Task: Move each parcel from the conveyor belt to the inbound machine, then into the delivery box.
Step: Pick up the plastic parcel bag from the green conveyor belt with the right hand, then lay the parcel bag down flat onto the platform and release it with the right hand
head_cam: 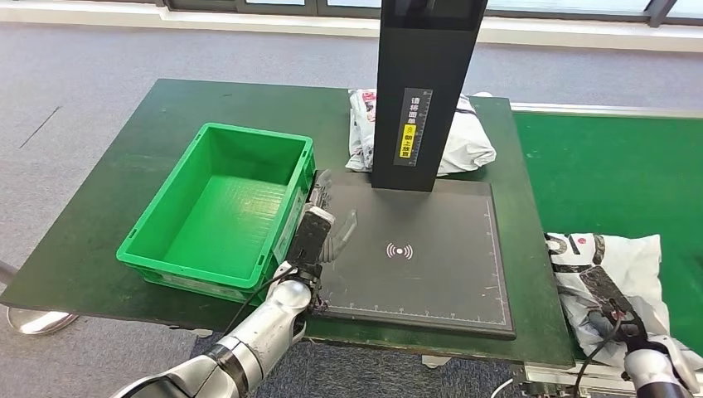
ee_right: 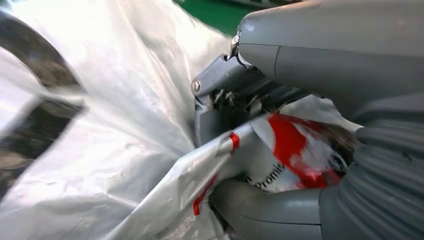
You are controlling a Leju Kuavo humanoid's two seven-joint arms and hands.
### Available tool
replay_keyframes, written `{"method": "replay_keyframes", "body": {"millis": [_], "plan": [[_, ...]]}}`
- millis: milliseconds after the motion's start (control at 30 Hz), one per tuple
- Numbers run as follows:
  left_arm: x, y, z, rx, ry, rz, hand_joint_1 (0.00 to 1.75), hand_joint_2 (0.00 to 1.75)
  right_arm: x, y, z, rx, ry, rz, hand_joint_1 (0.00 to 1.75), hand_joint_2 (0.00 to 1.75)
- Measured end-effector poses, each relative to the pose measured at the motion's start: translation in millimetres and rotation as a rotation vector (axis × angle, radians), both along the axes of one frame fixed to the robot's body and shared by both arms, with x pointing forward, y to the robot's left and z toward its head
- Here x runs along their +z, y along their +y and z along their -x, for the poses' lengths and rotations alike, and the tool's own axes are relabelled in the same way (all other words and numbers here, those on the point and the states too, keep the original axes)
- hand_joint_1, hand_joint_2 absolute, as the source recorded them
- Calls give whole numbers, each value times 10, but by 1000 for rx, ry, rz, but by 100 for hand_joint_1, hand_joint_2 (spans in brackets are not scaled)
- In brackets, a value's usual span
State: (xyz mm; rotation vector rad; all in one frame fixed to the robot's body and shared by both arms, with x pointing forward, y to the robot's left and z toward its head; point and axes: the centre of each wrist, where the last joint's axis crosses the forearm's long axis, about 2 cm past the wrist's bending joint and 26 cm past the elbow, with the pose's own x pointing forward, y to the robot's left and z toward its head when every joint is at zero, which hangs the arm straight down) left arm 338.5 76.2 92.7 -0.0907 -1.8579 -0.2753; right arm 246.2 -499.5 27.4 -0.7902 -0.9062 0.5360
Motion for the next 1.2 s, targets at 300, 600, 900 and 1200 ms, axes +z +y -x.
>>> {"method": "replay_keyframes", "body": {"millis": [300, 600, 900, 1200], "plan": [[79, 26, -54, 70, -45, -2, 0, 175, 315, 402, -270, 29, -498, -15, 175, 175], [138, 99, -97, 147, -97, -11, 0, 175, 576, 1380, -456, 246, -763, -127, 175, 175], [171, 157, -118, 165, -132, -13, 0, 175, 648, 2152, -449, 494, -762, -231, 175, 175], [226, 176, -150, 172, -155, 0, 0, 175, 696, 2770, -586, 769, -650, -322, 175, 175]]}}
